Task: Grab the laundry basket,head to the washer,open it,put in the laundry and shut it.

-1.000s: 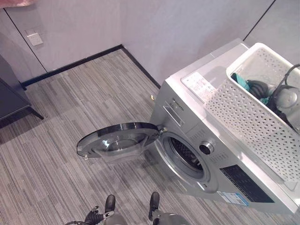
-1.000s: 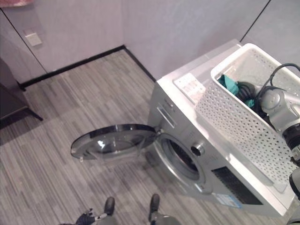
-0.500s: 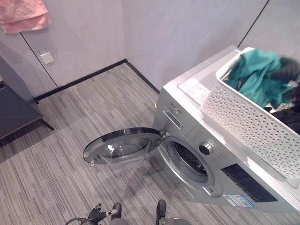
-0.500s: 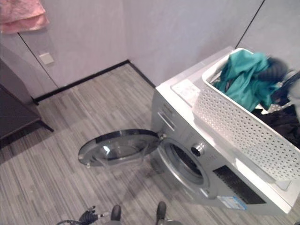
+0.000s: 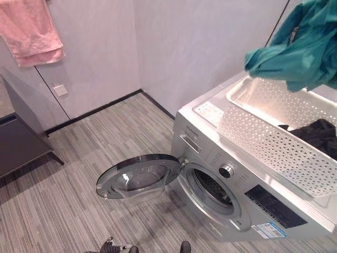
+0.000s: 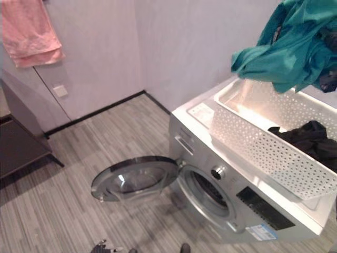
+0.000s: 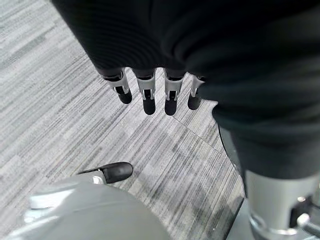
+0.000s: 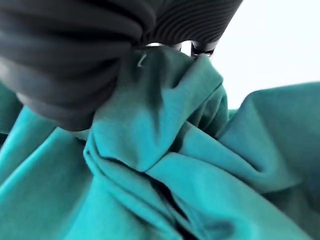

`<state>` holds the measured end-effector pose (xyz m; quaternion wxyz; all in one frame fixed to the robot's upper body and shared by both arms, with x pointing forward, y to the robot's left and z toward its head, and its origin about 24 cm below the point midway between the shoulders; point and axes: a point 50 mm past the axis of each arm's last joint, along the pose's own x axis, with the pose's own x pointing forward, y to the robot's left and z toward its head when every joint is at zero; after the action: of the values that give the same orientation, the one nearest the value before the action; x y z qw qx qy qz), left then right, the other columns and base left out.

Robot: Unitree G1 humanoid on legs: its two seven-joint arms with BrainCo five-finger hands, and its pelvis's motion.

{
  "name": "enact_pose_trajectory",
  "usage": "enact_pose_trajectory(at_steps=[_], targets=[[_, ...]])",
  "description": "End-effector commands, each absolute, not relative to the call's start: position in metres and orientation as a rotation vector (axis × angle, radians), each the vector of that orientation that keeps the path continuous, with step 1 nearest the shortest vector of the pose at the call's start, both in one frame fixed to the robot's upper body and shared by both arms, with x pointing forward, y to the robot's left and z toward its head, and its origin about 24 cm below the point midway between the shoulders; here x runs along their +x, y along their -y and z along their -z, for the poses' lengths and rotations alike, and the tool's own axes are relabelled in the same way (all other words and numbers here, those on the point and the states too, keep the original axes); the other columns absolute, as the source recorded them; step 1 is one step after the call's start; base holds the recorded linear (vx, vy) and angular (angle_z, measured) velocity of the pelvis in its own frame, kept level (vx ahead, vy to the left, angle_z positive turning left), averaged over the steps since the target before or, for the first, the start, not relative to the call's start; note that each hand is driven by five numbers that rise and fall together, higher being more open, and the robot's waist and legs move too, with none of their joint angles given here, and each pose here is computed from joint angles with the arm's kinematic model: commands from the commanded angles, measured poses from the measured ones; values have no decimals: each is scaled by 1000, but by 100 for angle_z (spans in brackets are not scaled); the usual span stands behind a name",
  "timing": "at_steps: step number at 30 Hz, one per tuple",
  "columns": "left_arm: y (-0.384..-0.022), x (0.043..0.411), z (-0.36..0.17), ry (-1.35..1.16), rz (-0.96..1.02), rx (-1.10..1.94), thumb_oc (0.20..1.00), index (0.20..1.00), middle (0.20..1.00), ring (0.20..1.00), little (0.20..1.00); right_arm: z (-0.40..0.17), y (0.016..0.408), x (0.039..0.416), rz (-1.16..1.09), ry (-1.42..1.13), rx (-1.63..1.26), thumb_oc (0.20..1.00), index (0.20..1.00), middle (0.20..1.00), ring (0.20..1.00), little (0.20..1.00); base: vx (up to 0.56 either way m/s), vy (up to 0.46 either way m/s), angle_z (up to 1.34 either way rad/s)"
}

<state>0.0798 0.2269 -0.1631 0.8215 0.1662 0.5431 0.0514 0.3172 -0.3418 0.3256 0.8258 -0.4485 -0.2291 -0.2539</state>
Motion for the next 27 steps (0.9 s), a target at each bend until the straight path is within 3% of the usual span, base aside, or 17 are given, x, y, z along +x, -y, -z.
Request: enact_pose_trajectory(at_steps=[1, 27], targets=[[-240, 84, 161, -1170, -95, 467, 1000, 1000, 1000, 1000, 1000, -355, 335, 300, 672, 708, -926, 200, 200, 200, 200, 200, -6, 61, -1], [-219, 93, 163, -1146, -24, 468, 1000, 1000, 1000, 1000, 1000, -335, 279, 190, 586, 1201, -937, 200, 200, 200, 200, 200, -26, 77, -7]])
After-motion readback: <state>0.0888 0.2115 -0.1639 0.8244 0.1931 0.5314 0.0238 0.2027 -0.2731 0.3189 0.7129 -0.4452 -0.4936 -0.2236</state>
